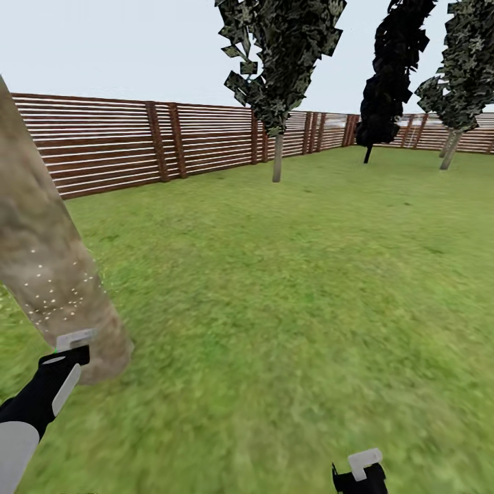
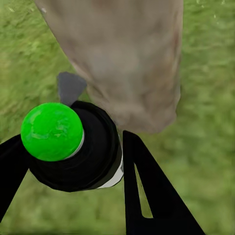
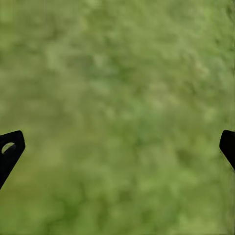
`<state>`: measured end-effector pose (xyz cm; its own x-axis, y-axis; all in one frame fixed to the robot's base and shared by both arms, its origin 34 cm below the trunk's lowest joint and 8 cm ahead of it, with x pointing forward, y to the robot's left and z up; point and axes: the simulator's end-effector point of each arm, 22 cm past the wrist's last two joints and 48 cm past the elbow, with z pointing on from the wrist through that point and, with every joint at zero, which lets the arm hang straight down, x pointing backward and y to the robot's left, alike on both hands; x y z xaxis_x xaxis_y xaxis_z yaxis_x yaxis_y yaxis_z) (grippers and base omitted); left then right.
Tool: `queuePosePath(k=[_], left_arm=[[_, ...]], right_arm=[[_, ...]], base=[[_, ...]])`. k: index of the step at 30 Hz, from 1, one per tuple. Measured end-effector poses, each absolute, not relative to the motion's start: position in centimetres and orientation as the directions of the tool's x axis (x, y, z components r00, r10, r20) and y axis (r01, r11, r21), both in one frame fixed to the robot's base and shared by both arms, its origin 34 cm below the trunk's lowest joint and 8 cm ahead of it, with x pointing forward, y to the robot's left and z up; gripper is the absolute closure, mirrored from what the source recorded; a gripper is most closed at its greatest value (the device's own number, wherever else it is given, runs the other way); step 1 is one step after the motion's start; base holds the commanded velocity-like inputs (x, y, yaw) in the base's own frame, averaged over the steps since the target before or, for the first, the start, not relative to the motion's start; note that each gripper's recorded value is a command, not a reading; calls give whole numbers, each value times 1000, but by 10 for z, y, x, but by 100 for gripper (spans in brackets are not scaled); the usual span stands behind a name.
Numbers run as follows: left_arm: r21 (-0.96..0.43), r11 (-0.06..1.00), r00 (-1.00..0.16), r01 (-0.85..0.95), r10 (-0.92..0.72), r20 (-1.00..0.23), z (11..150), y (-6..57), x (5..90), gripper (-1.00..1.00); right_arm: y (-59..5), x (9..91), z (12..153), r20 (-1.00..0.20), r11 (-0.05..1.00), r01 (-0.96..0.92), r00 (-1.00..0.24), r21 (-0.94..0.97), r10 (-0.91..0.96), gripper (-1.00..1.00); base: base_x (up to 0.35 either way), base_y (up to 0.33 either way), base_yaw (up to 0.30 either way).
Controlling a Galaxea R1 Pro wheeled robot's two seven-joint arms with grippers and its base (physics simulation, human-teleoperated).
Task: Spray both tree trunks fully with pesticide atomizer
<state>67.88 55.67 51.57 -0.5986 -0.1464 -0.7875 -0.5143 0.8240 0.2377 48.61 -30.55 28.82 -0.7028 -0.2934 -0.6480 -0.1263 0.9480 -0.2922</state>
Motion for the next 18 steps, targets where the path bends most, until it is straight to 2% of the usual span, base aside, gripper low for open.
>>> queuePosePath(k=[6,18], left_arm=[[239,824,-600,-514,-146,-787,516,557,679,100],[238,824,-600,-514,-147,-787,515,557,679,100]], right_arm=[[-305,486,288,-648,948,-126,-703,-292,-293,-100],[-307,486,288,-648,947,-125,-703,-294,-294,-100]], base=[[167,-231,256],[167,-231,12]])
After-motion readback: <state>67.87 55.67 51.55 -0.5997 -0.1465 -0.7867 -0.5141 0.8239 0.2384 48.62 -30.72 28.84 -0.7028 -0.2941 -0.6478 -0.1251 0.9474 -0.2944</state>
